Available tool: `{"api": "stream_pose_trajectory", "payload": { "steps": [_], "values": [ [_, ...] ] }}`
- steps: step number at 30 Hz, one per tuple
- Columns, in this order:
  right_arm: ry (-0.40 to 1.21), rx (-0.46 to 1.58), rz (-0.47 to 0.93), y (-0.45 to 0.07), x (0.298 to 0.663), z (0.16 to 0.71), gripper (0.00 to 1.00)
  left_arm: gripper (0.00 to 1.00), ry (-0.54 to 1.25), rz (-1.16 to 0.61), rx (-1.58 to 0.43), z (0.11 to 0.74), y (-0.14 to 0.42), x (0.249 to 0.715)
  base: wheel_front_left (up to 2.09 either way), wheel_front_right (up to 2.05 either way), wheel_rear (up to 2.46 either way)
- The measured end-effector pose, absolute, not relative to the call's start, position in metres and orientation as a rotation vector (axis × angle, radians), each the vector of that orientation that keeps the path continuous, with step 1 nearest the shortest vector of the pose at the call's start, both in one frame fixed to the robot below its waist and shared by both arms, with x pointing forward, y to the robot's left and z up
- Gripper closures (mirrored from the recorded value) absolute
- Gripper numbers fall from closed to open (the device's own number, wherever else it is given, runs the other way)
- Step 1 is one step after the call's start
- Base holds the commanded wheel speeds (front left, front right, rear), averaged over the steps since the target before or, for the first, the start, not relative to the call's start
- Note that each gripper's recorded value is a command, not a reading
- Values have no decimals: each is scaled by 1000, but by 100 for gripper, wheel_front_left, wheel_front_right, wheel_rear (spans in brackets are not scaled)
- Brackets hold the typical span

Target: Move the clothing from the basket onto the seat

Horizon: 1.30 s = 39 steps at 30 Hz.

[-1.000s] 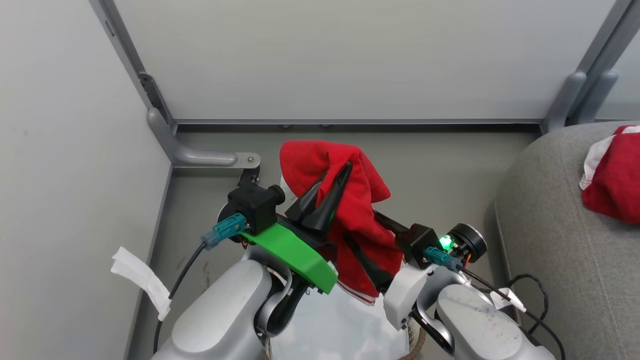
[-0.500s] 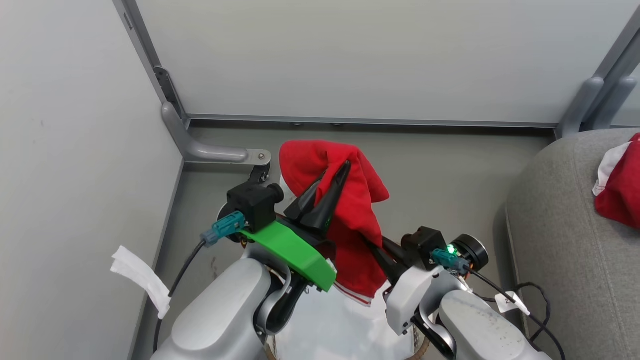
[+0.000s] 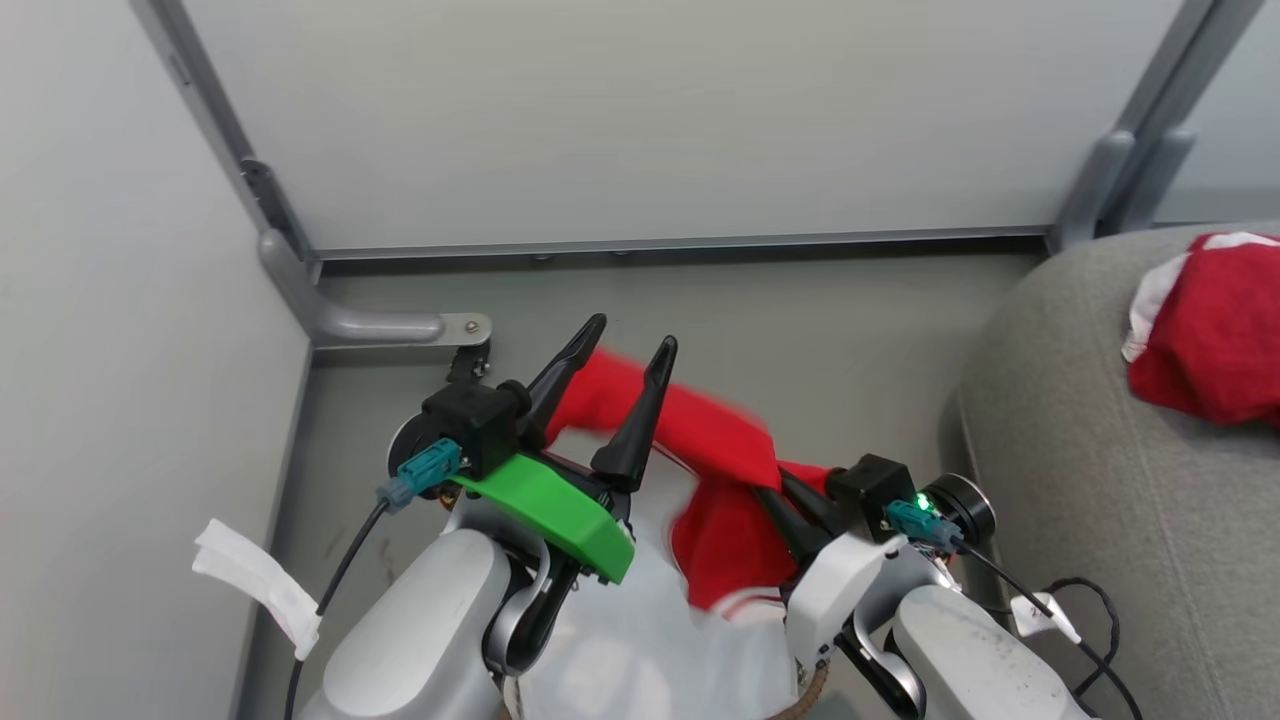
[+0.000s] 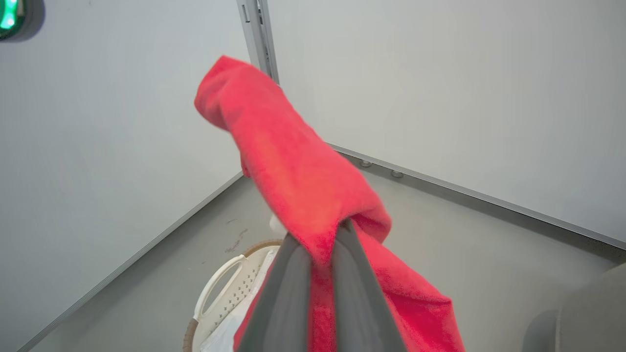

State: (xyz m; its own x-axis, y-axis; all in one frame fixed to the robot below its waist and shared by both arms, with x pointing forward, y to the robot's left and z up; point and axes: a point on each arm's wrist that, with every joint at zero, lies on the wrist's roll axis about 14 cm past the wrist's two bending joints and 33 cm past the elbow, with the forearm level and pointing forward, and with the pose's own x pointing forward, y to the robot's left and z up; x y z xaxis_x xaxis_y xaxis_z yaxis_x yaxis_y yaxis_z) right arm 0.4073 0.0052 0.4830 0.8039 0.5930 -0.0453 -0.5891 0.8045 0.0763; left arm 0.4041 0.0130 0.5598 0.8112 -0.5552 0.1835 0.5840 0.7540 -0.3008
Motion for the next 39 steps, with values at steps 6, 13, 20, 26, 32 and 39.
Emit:
{"api": "stream_pose_trajectory", "payload": {
  "steps": [6,13,20,26,32,39],
  "values": [
    [61,73,537,-28,403,482,100,0,-45,-655,-357,546,-2,406,0,0,0],
    [35,99,392,-76,391,487,100,0,-5,-736,-353,533,-32,405,0,0,0],
    [-11,122,225,-130,374,497,100,0,36,-840,-368,522,-73,399,0,0,0],
    [-34,136,82,-173,352,502,100,0,61,-920,-391,517,-105,393,0,0,0],
    [-118,133,-87,-224,332,525,100,0,96,-1021,-391,509,-138,377,0,0,0],
    [-267,-24,-179,-266,339,583,100,0,150,-1068,-405,492,-152,371,0,0,0]
  ]
}}
